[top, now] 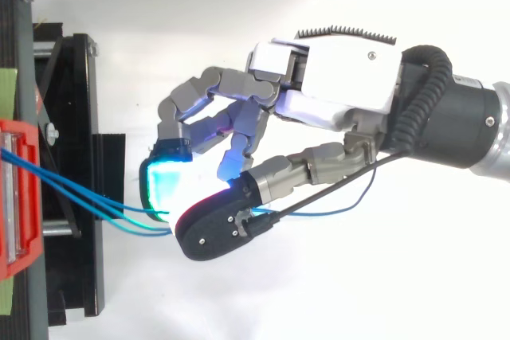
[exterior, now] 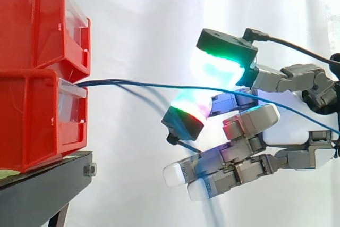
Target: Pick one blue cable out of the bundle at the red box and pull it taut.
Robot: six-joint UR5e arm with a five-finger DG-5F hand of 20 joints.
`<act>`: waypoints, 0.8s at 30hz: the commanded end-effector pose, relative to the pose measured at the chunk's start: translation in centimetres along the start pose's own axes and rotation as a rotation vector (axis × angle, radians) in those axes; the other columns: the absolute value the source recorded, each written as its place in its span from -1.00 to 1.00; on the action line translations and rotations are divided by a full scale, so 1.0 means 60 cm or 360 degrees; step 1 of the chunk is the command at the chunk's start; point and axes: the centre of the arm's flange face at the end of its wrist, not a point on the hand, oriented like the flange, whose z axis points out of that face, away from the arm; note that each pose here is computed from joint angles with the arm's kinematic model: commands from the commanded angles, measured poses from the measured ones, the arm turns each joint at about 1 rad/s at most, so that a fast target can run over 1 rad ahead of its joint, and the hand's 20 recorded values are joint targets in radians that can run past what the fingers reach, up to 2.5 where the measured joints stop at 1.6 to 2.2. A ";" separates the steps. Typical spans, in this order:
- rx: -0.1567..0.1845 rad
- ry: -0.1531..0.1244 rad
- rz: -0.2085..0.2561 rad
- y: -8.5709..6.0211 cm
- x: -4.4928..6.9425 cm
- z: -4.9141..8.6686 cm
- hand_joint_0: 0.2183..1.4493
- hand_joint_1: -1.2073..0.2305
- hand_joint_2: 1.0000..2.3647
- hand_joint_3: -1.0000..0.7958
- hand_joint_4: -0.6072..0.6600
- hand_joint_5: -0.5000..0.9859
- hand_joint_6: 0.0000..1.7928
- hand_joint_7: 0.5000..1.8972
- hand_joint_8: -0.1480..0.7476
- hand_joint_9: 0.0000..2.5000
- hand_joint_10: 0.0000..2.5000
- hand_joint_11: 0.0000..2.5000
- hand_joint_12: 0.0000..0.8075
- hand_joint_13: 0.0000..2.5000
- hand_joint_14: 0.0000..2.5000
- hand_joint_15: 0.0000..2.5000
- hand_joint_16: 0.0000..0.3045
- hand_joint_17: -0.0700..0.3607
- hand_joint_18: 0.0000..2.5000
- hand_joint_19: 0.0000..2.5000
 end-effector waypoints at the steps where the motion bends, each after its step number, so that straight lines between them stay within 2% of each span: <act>1: 0.0001 -0.0001 0.0001 0.001 0.000 0.000 -0.50 -0.23 -1.00 -0.44 0.10 -0.54 -0.01 -0.31 0.09 0.14 -0.99 0.14 -0.10 -0.46 -0.99 -0.75 -0.63 -0.09 -0.54 -0.76; 15: 0.0000 0.0002 0.0006 0.001 0.001 0.000 -0.52 -0.24 -1.00 -0.44 0.11 -0.54 -0.01 -0.35 0.10 0.16 -1.00 0.17 -0.09 -0.45 -0.99 -0.74 -0.62 -0.07 -0.54 -0.76; 24: 0.0003 0.0002 0.0003 0.000 0.002 -0.001 -0.56 -0.43 -1.00 -0.44 0.12 -0.54 0.00 -0.33 0.12 0.19 -1.00 0.21 -0.07 -0.41 -0.99 -0.73 -0.60 -0.05 -0.50 -0.76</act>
